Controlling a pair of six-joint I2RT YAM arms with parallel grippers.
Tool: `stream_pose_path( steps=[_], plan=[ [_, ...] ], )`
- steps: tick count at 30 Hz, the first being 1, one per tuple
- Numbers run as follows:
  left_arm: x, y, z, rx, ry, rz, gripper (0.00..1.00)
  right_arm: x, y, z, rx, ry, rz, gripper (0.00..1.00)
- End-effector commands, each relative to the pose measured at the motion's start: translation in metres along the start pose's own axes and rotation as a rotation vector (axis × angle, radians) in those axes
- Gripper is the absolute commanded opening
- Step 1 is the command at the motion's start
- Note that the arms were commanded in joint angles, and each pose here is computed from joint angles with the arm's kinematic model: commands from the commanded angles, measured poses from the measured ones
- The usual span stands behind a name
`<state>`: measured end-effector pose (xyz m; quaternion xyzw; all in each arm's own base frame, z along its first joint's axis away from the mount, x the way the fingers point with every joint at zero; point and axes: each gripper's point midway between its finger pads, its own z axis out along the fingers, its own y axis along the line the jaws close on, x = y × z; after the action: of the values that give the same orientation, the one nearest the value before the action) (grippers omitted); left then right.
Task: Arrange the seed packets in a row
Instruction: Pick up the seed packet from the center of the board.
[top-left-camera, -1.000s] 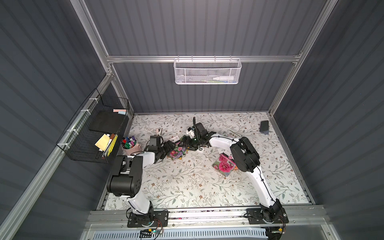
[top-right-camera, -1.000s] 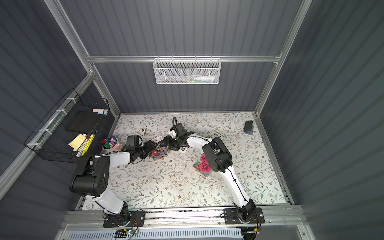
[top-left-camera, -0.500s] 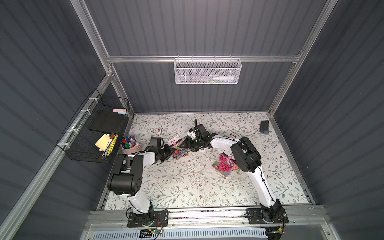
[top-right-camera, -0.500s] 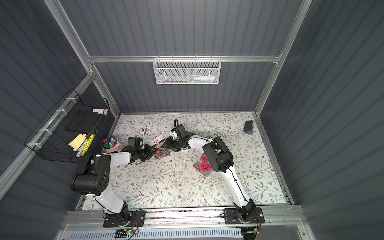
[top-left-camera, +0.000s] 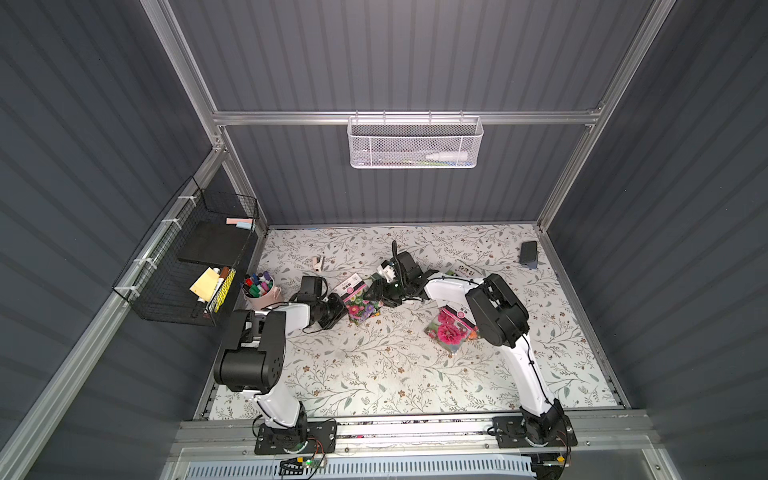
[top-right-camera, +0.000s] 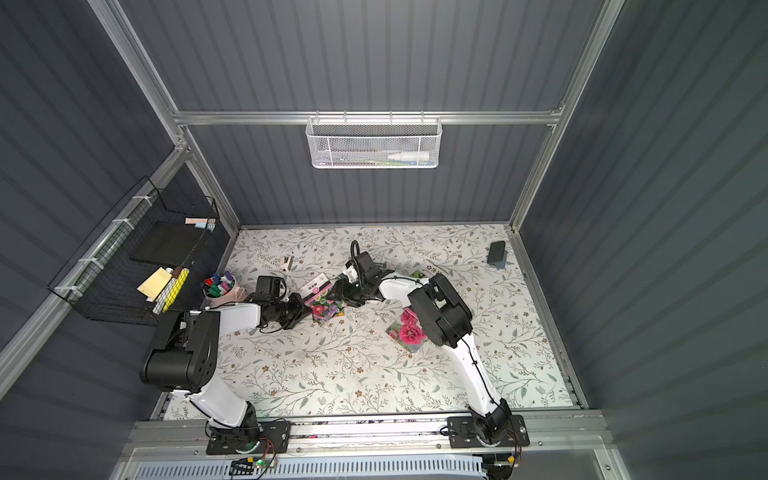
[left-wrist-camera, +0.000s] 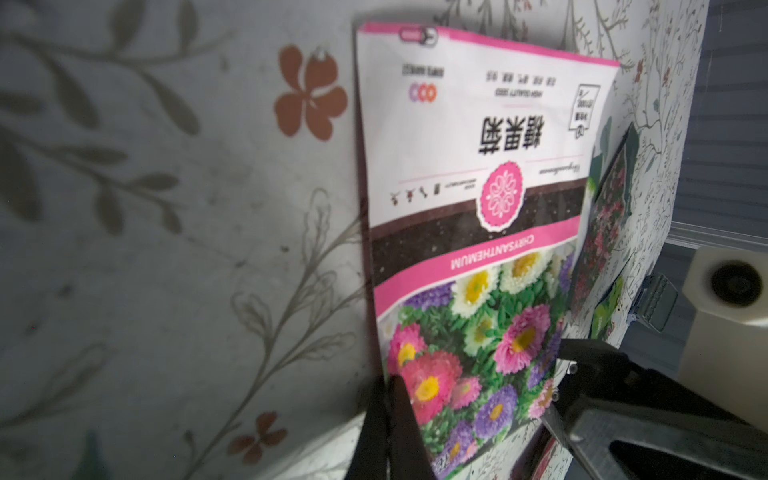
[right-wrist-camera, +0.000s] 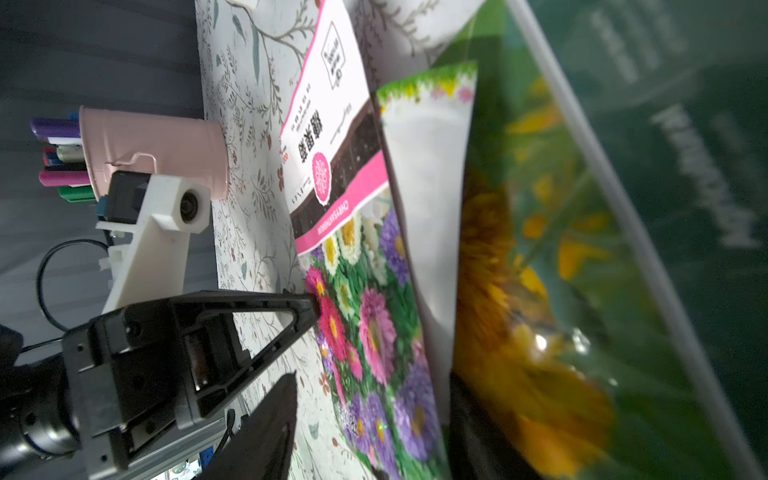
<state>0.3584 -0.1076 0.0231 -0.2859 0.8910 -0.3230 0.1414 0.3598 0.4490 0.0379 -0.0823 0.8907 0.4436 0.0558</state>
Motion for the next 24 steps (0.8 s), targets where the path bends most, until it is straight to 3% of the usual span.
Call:
stream_pose_path(
  steps=[1,4,9,16,21,24],
  plan=[
    [0.018,0.013,-0.003,-0.061,0.060,-0.025,0.00,0.009,-0.010,-0.007,0.049,0.008,0.029,0.56],
    [0.019,0.006,-0.013,-0.057,0.060,-0.015,0.00,0.013,-0.010,-0.021,0.067,-0.011,0.013,0.59],
    [0.012,-0.005,-0.034,-0.039,-0.040,0.000,0.00,0.012,-0.006,-0.065,0.066,-0.089,0.037,0.80],
    [0.004,-0.012,-0.047,-0.063,-0.225,0.029,0.00,0.018,0.036,-0.103,-0.092,-0.158,0.117,0.85],
    [0.002,-0.030,-0.044,-0.056,-0.488,0.244,0.00,0.023,0.051,-0.104,-0.235,-0.191,0.287,0.85],
    [0.002,-0.041,-0.042,-0.052,-0.584,0.325,0.00,0.025,0.057,-0.102,-0.282,-0.206,0.341,0.85]
  ],
)
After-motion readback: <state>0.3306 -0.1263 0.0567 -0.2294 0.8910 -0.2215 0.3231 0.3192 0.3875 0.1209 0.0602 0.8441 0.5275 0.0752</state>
